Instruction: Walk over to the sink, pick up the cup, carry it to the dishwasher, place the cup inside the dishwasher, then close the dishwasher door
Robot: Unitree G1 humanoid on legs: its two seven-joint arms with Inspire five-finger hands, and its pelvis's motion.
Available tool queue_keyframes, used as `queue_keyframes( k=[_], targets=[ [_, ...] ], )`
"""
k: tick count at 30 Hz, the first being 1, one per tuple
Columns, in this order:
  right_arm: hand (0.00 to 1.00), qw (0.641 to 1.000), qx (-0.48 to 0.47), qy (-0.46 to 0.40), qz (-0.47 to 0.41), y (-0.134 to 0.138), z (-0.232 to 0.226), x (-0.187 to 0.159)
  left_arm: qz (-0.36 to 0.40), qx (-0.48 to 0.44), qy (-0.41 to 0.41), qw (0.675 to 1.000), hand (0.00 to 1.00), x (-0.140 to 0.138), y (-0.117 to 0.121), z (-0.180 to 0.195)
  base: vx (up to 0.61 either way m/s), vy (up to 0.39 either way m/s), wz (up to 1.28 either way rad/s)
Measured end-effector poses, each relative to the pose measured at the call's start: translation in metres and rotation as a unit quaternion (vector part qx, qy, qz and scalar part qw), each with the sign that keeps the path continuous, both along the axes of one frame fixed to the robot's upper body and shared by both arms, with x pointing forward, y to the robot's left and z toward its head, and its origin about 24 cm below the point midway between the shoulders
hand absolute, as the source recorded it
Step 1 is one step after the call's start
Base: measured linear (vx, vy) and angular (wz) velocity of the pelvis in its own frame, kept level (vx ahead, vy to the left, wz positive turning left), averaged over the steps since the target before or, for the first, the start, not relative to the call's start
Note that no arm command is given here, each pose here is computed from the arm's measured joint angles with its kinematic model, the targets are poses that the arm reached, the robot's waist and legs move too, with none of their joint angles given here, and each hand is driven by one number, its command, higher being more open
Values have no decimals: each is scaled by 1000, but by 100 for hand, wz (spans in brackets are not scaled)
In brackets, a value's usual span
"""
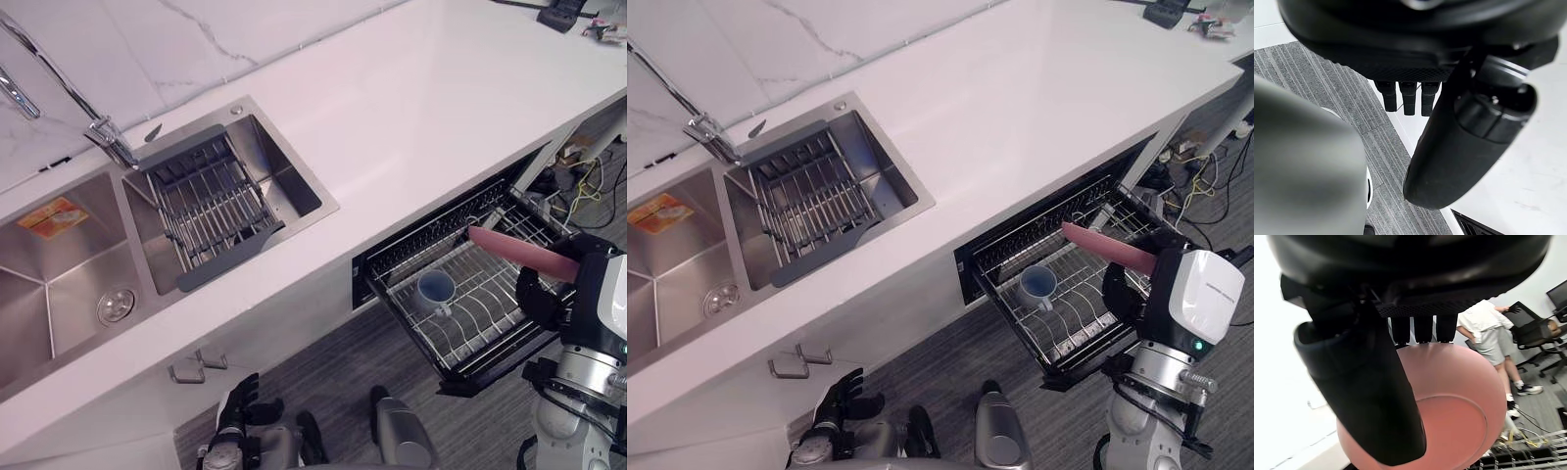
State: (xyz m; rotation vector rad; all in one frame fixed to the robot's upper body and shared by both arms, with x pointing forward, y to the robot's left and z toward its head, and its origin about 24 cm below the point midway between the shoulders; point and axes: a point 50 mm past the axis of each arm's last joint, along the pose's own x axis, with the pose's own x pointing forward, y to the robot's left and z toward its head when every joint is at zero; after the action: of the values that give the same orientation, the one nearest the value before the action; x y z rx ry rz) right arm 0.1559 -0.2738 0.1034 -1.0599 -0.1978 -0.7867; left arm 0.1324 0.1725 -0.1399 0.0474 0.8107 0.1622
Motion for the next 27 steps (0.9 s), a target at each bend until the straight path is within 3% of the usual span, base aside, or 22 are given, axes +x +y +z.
queue_keyframes(
  k=[10,27],
  targets=[
    [30,996,87,3,-25,-18,-24,29,-8,10,-45,999,90,29,1,12,-4,2,1],
    [30,984,145,-85,-60,-50,2,72,-2,8,-93,996,90,55,-6,27,16,-9,-3]
  ],
)
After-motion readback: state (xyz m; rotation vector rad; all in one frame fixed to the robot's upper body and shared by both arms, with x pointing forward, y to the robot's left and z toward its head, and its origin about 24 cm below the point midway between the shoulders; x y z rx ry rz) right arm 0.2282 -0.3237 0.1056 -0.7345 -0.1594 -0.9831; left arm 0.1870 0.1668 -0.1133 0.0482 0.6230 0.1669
